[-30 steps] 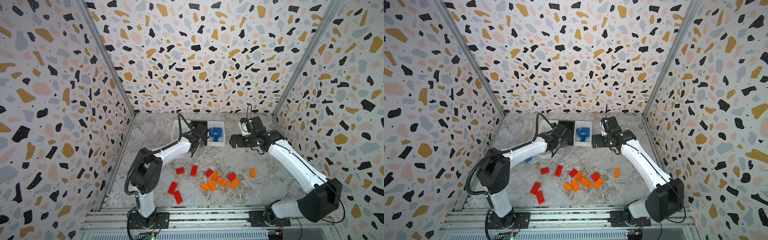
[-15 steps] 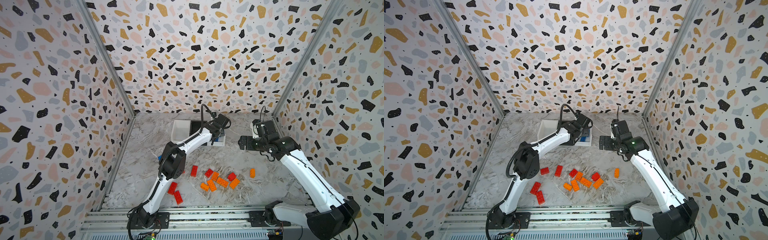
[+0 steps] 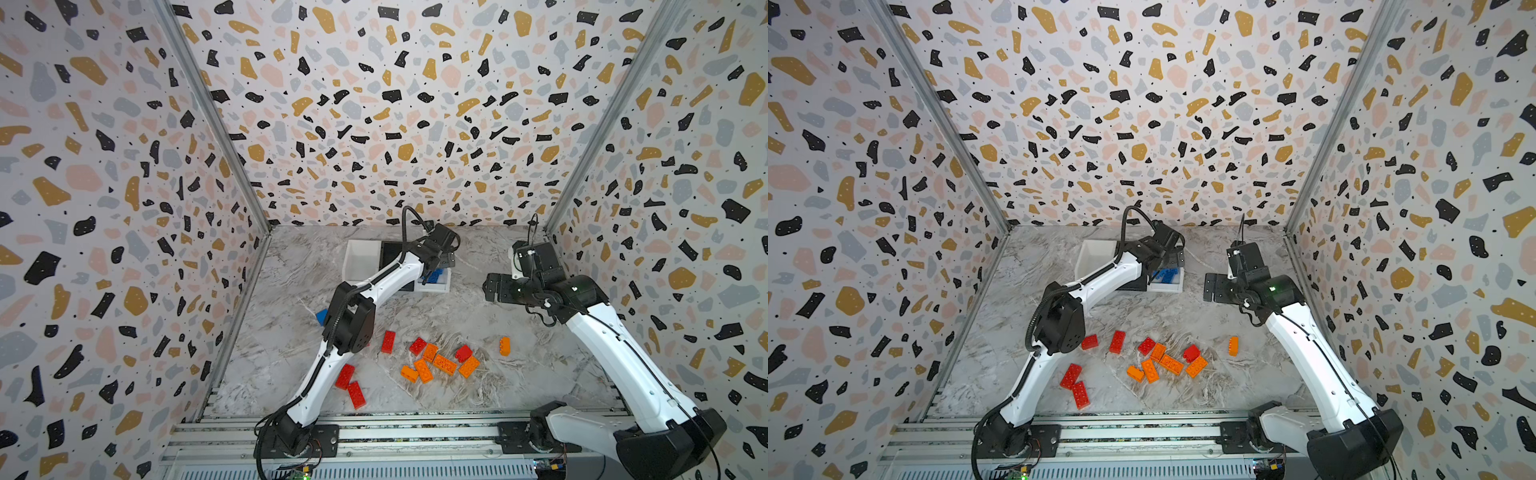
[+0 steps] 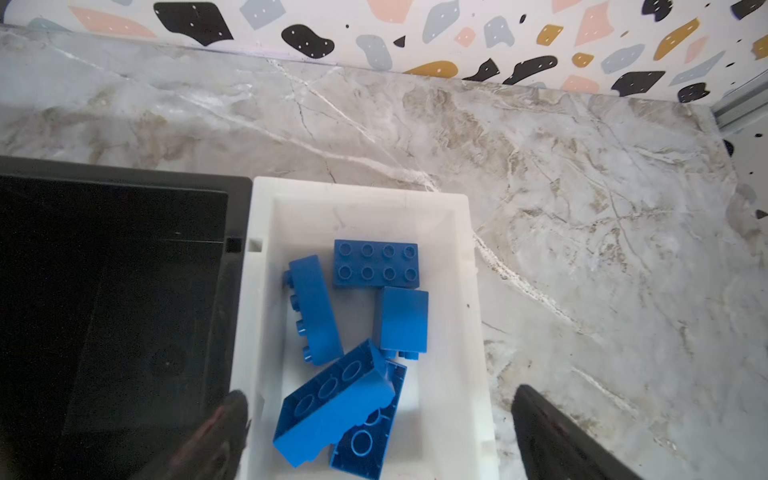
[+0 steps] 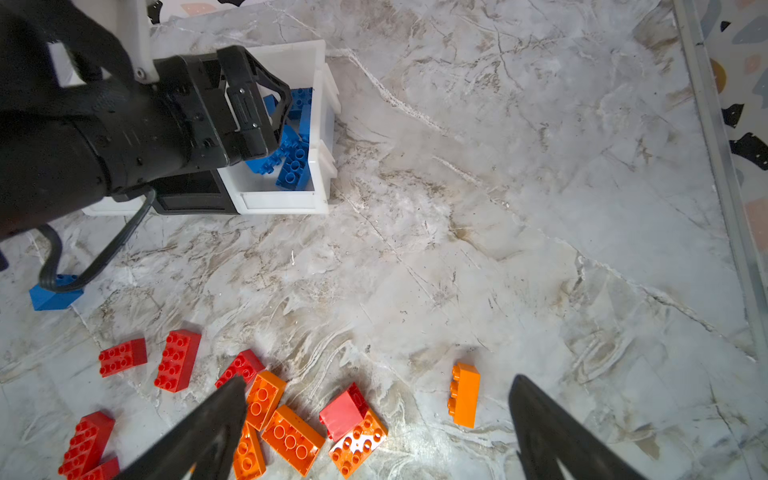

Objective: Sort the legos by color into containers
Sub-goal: 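Carry the blue brick with the left gripper and drop it into the blue-filled white bin, then lower the left gripper onto a small blue brick and grasp it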

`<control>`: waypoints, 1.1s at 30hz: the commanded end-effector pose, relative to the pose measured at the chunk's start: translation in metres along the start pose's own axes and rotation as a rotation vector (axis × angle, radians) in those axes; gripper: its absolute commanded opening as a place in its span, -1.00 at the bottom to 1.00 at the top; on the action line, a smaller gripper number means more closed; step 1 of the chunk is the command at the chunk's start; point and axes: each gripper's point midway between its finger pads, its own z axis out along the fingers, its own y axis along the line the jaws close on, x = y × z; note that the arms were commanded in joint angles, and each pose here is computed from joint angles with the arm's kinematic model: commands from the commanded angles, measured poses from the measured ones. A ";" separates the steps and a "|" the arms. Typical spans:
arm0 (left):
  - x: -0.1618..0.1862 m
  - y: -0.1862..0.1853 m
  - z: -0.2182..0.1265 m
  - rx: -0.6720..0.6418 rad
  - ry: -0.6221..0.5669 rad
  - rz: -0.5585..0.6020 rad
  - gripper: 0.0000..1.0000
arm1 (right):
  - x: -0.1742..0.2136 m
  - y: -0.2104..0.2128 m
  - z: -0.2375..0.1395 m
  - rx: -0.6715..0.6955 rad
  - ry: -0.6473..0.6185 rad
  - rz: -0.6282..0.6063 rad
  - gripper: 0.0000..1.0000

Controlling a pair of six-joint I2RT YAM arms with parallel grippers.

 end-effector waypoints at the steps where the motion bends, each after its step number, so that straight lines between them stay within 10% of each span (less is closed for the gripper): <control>1: -0.049 -0.006 -0.054 0.054 -0.125 -0.018 1.00 | -0.020 0.005 -0.007 -0.008 -0.037 -0.025 0.98; 8: -0.037 0.093 -0.115 -0.095 -0.154 -0.151 0.99 | -0.046 0.031 0.009 -0.094 -0.045 -0.084 0.98; 18: 0.091 0.271 -0.182 -0.386 -0.091 -0.364 0.97 | -0.069 0.091 0.047 -0.221 0.002 -0.216 0.98; 33: 0.159 0.344 -0.158 -0.510 0.056 -0.403 0.84 | -0.076 0.155 0.079 -0.313 0.054 -0.322 0.98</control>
